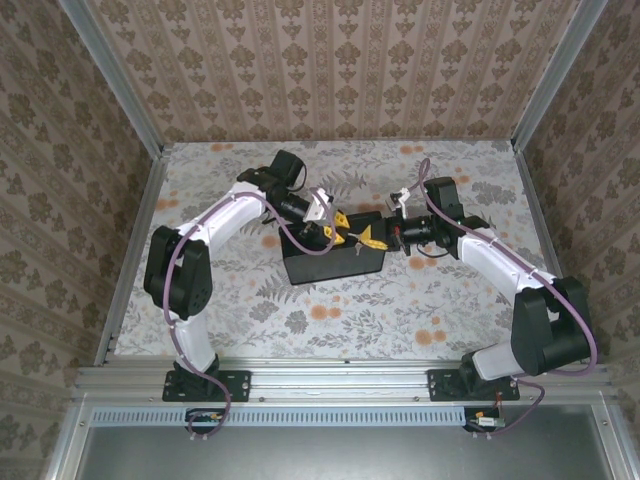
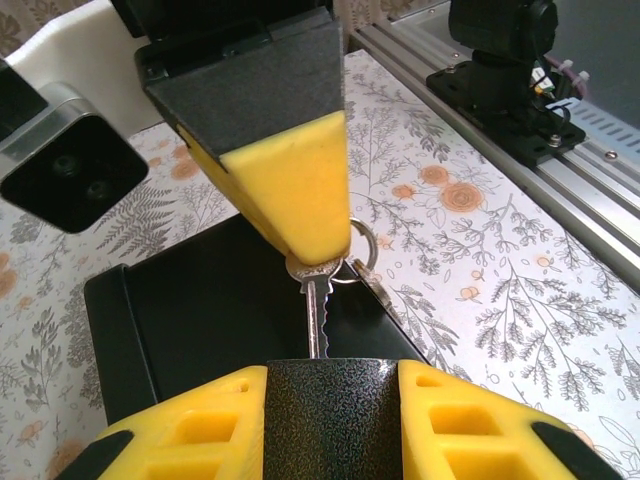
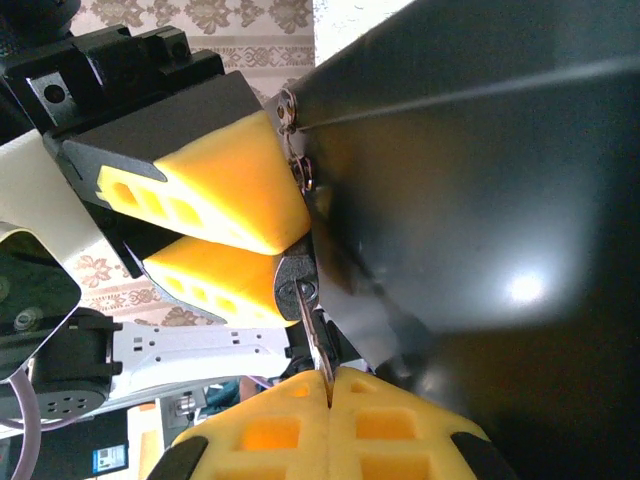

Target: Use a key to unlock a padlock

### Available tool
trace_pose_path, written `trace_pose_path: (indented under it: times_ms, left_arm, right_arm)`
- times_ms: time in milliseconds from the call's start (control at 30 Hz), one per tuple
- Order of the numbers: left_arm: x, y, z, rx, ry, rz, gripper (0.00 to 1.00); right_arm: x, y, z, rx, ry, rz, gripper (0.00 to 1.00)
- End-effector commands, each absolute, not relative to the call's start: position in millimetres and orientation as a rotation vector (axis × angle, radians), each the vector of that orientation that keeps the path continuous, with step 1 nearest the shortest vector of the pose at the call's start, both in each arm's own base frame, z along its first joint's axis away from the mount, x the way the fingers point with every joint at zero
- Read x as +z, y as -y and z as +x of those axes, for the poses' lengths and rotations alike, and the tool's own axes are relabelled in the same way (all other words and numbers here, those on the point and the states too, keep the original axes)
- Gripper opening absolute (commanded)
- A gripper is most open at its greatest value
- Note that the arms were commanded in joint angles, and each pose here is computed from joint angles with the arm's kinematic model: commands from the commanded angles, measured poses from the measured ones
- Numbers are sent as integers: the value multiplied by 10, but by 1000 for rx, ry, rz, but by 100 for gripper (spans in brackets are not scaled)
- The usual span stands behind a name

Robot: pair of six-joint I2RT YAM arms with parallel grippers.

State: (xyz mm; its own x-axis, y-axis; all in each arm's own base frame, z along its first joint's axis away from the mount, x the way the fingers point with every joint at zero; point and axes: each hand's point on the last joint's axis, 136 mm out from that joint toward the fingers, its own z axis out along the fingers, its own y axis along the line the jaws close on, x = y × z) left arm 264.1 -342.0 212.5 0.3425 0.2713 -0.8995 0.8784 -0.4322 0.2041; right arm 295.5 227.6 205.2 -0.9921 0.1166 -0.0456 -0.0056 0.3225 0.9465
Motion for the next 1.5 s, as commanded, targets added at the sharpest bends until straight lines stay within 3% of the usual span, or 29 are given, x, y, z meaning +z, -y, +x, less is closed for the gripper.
trace_pose_path:
  times_ms: [0, 467, 933, 1467]
  left_arm:
    - [2421, 3514, 2444, -1178, -841, 1862, 22]
    - [2335, 3627, 2740, -1127, -943, 1809, 21]
    - [2323, 3461, 2704, -1145, -923, 1838, 21]
    - [2539, 3238, 2562, -1335, -786, 1866, 21]
  right_arm:
    - [2160, -2345, 3018, 1788, -2428, 15, 0]
    - [2114, -2408, 2852, 1786, -2466, -19, 0]
    - [2028, -2228, 2775, 1780, -2491, -3, 0]
    - [2265, -2304, 2461, 1891, -2449, -259, 0]
